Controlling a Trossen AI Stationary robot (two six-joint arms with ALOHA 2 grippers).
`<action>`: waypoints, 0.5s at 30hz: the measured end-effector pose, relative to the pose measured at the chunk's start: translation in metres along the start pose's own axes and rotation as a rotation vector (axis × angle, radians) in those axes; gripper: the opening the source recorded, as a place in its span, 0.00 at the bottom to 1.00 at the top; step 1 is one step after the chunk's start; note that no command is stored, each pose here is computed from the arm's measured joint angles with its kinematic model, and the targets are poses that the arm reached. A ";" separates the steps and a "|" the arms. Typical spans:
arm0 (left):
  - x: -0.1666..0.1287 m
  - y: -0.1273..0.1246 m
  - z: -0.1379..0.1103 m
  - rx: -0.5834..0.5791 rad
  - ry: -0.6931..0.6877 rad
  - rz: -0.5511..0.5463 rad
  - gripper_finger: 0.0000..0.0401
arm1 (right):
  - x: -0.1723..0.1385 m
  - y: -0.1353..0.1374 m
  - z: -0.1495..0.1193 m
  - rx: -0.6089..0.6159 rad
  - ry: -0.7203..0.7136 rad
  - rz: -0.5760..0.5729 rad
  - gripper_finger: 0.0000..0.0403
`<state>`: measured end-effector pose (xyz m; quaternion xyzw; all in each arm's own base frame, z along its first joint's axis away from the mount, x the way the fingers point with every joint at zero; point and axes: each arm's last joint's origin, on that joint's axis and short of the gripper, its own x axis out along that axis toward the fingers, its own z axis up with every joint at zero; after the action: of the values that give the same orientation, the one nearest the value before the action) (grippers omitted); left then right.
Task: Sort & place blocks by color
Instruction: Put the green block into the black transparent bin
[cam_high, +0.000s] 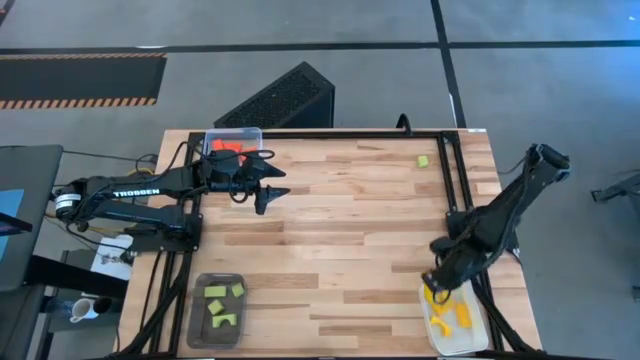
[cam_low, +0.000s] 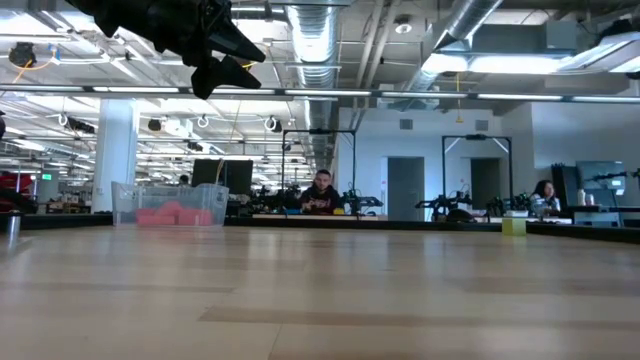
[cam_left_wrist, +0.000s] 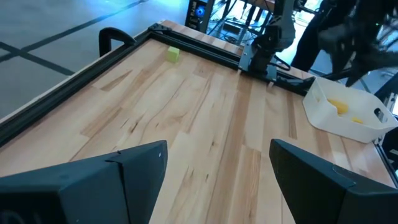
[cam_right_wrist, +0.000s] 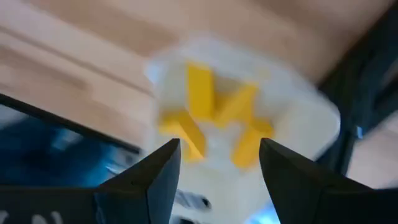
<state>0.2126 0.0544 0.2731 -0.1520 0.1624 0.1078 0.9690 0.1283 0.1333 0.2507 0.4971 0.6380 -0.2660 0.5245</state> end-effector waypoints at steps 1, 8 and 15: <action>0.000 0.000 0.000 -0.001 0.001 0.000 0.66 | -0.007 -0.001 0.004 0.005 -0.032 0.036 0.58; 0.000 0.001 0.000 -0.008 -0.001 0.020 0.66 | -0.043 -0.005 0.046 -0.018 -0.351 0.264 0.55; 0.000 0.003 0.000 -0.009 -0.023 0.112 0.66 | -0.069 -0.014 0.111 0.099 -0.641 0.228 0.55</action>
<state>0.2116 0.0575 0.2725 -0.1458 0.1592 0.1644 0.9625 0.1576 0.0084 0.2783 0.4812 0.3674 -0.3789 0.6999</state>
